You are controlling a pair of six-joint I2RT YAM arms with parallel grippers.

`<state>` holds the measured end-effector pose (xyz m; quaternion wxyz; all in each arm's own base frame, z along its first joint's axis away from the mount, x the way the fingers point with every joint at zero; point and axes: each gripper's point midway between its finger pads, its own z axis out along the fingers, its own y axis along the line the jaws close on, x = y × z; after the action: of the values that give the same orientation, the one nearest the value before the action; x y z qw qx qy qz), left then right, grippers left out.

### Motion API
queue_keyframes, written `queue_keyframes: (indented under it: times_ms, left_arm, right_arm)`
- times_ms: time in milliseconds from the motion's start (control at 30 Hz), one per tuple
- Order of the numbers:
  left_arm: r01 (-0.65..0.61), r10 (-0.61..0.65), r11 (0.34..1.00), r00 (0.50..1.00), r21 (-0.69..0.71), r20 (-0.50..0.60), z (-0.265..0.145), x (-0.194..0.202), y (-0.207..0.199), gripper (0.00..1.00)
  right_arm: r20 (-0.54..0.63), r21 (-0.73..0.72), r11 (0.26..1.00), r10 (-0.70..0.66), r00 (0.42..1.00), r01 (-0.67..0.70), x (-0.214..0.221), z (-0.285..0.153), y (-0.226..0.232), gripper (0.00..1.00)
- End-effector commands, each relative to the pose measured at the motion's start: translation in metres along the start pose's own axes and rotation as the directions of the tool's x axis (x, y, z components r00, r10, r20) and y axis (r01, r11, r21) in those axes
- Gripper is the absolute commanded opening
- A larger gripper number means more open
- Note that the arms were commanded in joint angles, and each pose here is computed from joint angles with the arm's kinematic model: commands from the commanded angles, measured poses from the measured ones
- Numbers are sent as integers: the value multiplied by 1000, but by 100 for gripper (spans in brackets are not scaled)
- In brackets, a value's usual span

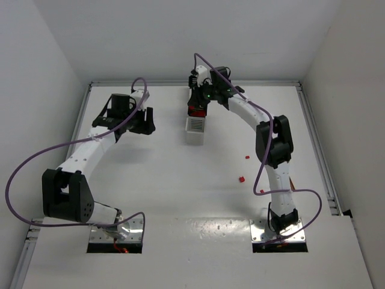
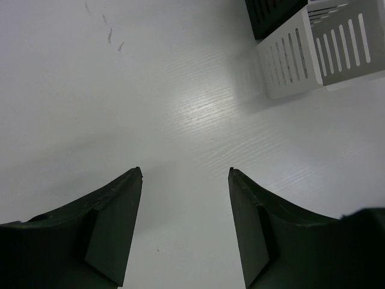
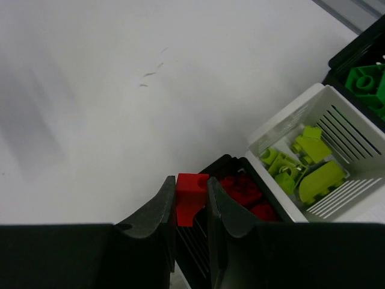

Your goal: Sort the legos into containers by color

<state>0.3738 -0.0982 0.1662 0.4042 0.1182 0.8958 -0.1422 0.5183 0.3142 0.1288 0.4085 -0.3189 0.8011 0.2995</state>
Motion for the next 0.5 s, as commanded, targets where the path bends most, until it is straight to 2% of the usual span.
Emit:
queue_keyframes:
  times_ms: [0,33,100,133,233,400,467]
  left_arm:
    - [-43,42,999,994,8,97,-6,-37,-7,65]
    - [-40,40,999,995,8,87,-3,-35,-6,65]
    - [-49,47,998,994,24,95,-4,-38,-12,65]
    - [-49,47,998,994,24,95,-4,-38,-12,65]
    - [-65,60,997,993,48,103,-4,-42,-22,65]
    - [-117,105,989,987,95,119,-7,-47,-41,65]
    - [-137,121,982,986,131,118,-6,-45,-56,65]
  right_arm:
    - [48,64,996,-67,997,64,-22,-5,-9,9]
    - [54,77,995,-72,996,67,-26,-6,-11,11]
    - [42,76,994,-75,996,72,-28,-9,-10,21]
    - [33,75,994,-80,996,77,-23,-6,-11,34]
    - [36,76,994,-82,996,79,-27,-10,-9,54]
    - [92,82,992,-99,991,91,-52,-39,1,54]
    - [115,106,993,-58,992,46,-58,-55,0,54]
